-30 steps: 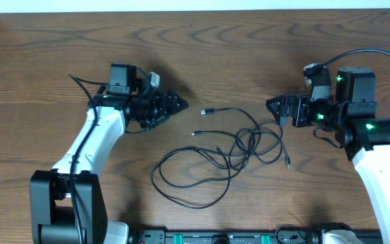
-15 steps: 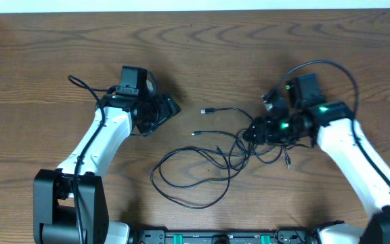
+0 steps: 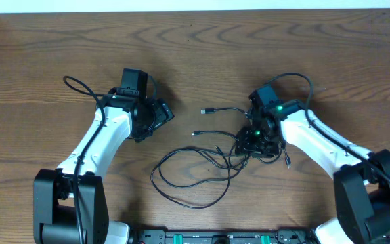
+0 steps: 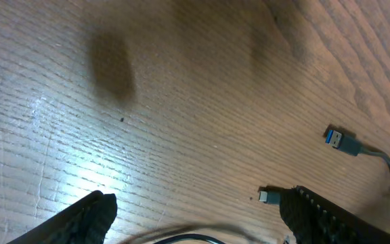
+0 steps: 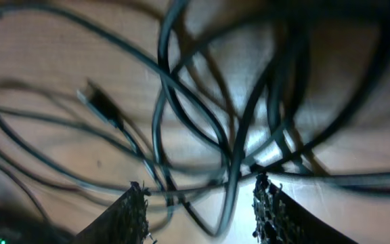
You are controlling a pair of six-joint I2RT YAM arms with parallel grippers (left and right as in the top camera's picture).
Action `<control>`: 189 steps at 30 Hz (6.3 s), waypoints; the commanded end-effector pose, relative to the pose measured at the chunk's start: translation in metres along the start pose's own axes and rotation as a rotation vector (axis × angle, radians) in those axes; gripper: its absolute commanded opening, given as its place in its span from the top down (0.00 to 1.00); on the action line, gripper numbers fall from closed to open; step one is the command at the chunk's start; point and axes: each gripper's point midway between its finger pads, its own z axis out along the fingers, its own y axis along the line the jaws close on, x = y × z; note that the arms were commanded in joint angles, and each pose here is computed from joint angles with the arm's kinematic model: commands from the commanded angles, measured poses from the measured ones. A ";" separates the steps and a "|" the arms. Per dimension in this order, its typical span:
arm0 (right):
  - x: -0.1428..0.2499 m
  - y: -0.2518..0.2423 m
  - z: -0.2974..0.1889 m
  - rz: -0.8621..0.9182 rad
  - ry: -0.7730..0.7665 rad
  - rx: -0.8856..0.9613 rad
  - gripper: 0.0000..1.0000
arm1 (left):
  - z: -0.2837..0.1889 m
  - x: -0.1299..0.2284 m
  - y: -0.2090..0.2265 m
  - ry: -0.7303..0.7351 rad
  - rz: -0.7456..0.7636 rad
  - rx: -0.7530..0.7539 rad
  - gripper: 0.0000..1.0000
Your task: Untangle cables
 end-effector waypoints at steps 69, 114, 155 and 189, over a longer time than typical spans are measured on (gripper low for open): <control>-0.032 0.110 -0.214 -0.163 -0.559 -0.675 0.99 | -0.083 0.105 -0.167 0.059 0.135 0.548 0.16; -0.048 -0.071 -0.412 0.005 -1.408 -0.414 0.99 | 0.048 -0.001 -0.022 -0.027 -0.178 -0.014 0.93; -0.055 -0.014 -0.137 0.090 -0.276 -0.530 0.27 | -0.259 -0.051 -0.025 -0.666 -0.036 0.494 0.93; -0.051 0.162 -0.004 0.190 -0.178 -0.524 0.99 | -0.293 -0.009 -0.043 -0.662 0.124 0.638 0.93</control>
